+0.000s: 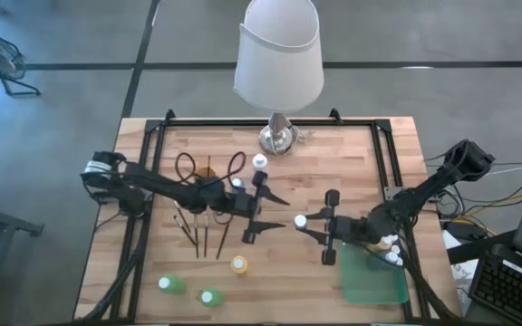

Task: Pick & Place Paint Supplies
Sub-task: Put the purple paint bottle into the green bin

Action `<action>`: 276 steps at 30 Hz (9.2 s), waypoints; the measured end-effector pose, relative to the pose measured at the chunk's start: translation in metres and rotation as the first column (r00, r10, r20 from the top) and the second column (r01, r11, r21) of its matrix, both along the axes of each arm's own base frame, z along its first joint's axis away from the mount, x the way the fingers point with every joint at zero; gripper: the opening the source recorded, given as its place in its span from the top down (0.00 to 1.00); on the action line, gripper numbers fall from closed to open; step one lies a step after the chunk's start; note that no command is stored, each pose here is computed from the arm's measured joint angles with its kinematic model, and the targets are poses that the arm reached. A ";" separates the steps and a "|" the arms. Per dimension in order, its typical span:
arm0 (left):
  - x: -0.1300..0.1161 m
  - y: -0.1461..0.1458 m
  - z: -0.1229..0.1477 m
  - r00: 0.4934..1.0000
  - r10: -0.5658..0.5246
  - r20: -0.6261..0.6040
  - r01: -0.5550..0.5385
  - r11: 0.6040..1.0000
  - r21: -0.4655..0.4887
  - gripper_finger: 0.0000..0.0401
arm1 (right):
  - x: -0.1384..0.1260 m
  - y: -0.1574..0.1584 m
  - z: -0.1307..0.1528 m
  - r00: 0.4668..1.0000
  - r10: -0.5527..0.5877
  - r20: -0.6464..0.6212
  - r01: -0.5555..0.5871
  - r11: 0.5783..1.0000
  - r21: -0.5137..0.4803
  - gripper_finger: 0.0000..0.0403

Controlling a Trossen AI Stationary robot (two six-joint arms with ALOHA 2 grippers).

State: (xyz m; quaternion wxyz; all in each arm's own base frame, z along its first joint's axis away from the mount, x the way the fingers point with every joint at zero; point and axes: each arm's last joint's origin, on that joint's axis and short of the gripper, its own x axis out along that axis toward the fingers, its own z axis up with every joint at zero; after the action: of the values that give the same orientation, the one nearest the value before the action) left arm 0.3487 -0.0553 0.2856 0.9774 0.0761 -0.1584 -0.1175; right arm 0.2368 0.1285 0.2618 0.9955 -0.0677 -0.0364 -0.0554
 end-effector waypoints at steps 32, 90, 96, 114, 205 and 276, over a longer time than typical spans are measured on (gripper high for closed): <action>0.051 -0.009 0.009 0.998 -0.060 -0.029 0.061 0.997 0.043 0.55 | 0.000 0.000 -0.003 0.999 -0.004 -0.033 0.002 0.999 -0.037 0.73; 0.042 0.002 0.046 0.391 0.122 -0.912 -0.107 0.991 0.087 0.68 | 0.036 -0.011 0.064 0.771 0.006 -0.637 0.052 0.996 0.073 0.27; 0.041 0.002 0.046 0.385 0.123 -0.915 -0.106 0.990 0.088 0.68 | 0.045 -0.017 0.065 0.763 -0.018 -0.646 0.079 0.995 0.065 0.29; 0.039 0.003 0.045 0.364 0.127 -0.923 -0.102 0.990 0.096 0.68 | 0.076 -0.031 0.075 0.653 0.009 -0.757 0.075 0.994 0.077 0.28; 0.012 0.008 0.078 0.529 0.184 -0.828 -0.109 0.983 0.149 0.29 | 0.051 -0.045 0.074 0.350 -0.027 -0.936 0.226 0.973 0.056 0.72; -0.061 0.023 0.013 0.923 0.137 -0.359 -0.192 0.974 -0.122 0.29 | -0.018 0.056 -0.006 -0.397 0.058 -0.916 0.135 0.991 0.005 0.72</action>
State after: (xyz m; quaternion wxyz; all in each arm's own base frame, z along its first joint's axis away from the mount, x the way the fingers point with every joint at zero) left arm 0.2880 -0.0318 0.2984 0.9993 -0.0090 0.0155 -0.0338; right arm 0.2191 0.1846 0.2555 0.5759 -0.0268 0.8170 -0.0108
